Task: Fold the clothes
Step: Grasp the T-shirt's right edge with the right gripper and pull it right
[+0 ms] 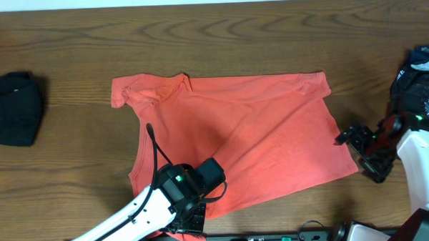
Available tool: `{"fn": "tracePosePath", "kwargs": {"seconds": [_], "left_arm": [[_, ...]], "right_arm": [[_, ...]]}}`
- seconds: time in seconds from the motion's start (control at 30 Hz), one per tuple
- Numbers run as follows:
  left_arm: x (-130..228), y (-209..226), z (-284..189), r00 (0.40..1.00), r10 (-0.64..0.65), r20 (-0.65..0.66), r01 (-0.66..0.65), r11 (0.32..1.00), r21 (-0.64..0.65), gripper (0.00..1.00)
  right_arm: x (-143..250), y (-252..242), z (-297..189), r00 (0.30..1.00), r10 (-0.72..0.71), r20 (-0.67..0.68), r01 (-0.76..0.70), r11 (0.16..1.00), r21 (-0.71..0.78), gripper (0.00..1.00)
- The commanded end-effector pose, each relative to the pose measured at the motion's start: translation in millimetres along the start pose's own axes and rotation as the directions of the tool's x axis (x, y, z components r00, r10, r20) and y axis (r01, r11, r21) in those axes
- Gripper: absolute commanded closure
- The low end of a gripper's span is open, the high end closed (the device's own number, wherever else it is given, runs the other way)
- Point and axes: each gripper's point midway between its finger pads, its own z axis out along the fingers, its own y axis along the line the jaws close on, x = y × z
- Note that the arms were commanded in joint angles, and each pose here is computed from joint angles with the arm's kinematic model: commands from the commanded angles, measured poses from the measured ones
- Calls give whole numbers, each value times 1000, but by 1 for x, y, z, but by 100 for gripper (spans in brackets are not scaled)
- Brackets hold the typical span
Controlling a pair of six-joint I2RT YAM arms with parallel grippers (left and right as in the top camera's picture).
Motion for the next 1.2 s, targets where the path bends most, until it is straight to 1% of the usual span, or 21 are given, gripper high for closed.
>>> {"fn": "tracePosePath", "kwargs": {"seconds": [0.0,0.17,0.27,0.3,0.37,0.5,0.63,0.73,0.77,0.8,0.87,0.9,1.03,1.17], "left_arm": [[-3,-3,-2,1000,29,13,-29,1000,10,51],[-5,-5,-2,999,33,21,-33,999,17,51],[-6,-5,-2,999,33,25,-34,999,19,52],[-8,-7,-3,999,35,35,-35,999,23,51],[-19,-15,-4,996,42,81,-46,997,55,55],[-38,-35,-8,986,30,163,-52,990,132,59],[-41,-38,-9,984,27,176,-53,988,146,60],[-39,-38,-9,986,28,163,-52,988,148,60],[-38,-37,-9,987,28,159,-51,988,145,60],[-37,-36,-8,988,27,154,-49,989,140,59],[-34,-34,-8,989,26,144,-46,990,132,59],[-33,-33,-7,990,26,136,-44,990,131,59],[-29,-33,-7,993,27,116,-43,990,136,59],[-29,-33,-7,993,27,116,-43,990,136,59]], "right_arm": [[1,-15,5,998,69,-14,-68,997,24,1],[9,-27,22,995,88,-35,-87,995,39,1],[18,-25,32,994,86,-65,-85,996,7,1],[18,-20,34,996,52,-69,-54,998,-26,2],[12,-11,33,999,-27,-45,24,997,-76,10],[6,-11,32,998,-57,-20,56,996,-64,10],[7,-15,33,999,-46,-22,45,998,-45,6],[9,-17,35,999,-37,-26,36,998,-43,16],[9,-17,36,999,-37,-27,36,998,-43,18],[9,-18,38,999,-36,-27,35,998,-42,15],[11,-20,43,999,-18,-29,17,999,-41,3],[12,-21,46,1000,-13,-28,11,999,-42,1],[17,-23,57,999,7,-31,-9,998,-58,2],[7,-15,58,1000,12,6,-12,995,-99,7]]}}
